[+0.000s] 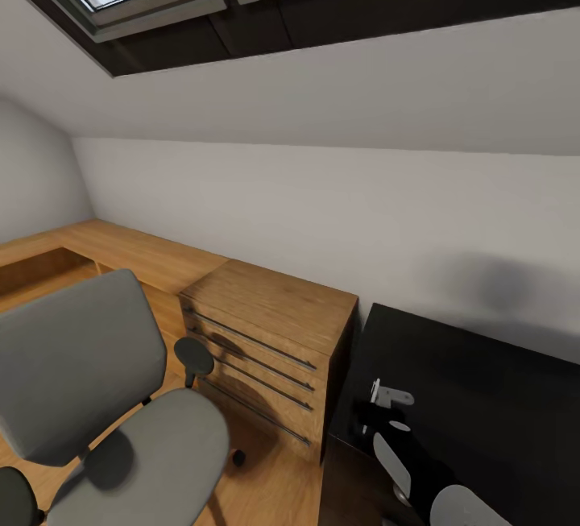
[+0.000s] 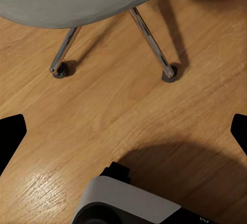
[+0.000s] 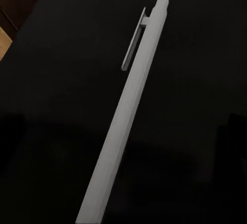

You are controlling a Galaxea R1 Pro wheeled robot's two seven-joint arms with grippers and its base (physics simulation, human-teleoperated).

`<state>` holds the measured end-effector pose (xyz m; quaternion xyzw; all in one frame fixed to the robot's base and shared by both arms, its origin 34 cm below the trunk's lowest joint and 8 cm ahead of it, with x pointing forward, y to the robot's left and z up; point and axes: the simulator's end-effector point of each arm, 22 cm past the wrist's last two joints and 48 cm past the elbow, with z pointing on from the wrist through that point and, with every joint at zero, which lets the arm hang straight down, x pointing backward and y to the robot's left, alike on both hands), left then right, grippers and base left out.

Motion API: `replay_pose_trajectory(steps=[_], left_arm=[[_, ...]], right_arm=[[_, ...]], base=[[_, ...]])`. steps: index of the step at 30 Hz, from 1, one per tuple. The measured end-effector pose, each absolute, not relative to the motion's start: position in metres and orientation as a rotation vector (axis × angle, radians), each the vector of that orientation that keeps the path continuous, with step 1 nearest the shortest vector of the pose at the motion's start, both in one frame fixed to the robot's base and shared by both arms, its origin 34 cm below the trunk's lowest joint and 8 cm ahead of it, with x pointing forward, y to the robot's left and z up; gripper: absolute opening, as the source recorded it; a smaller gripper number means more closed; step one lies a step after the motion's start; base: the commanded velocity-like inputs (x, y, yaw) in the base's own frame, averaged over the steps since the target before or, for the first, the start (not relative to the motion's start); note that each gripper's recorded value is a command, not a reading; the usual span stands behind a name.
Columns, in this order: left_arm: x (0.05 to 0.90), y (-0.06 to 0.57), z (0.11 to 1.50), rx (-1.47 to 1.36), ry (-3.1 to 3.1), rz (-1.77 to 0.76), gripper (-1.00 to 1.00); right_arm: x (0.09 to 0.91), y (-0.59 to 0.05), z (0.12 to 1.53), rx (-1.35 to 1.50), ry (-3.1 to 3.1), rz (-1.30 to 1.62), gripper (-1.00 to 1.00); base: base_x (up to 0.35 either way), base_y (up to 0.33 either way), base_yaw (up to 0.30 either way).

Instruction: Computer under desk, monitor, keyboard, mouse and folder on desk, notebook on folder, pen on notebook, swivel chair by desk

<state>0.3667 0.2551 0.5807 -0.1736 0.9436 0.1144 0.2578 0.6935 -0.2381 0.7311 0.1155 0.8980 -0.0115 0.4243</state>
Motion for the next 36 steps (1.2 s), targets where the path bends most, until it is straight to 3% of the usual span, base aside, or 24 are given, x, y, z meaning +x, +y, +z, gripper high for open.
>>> replay_pose_trajectory(steps=[8,9,36], left_arm=[[0.3668,0.2548,0.5807,-0.47,2.559,0.309,1.0],[0.3668,0.2547,0.5807,-0.47,2.559,0.309,1.0],[0.3668,0.2547,0.5807,-0.47,2.559,0.308,1.0]], right_arm=[[0.694,-0.2387,0.7315,0.295,2.245,-0.023,1.0],[0.694,-0.2387,0.7315,0.296,2.245,-0.023,-1.0],[0.6932,-0.2399,0.7307,0.288,2.249,-0.038,-1.0]], base=[[0.0,0.0,0.0],[0.0,0.0,0.0],[0.0,0.0,0.0]])
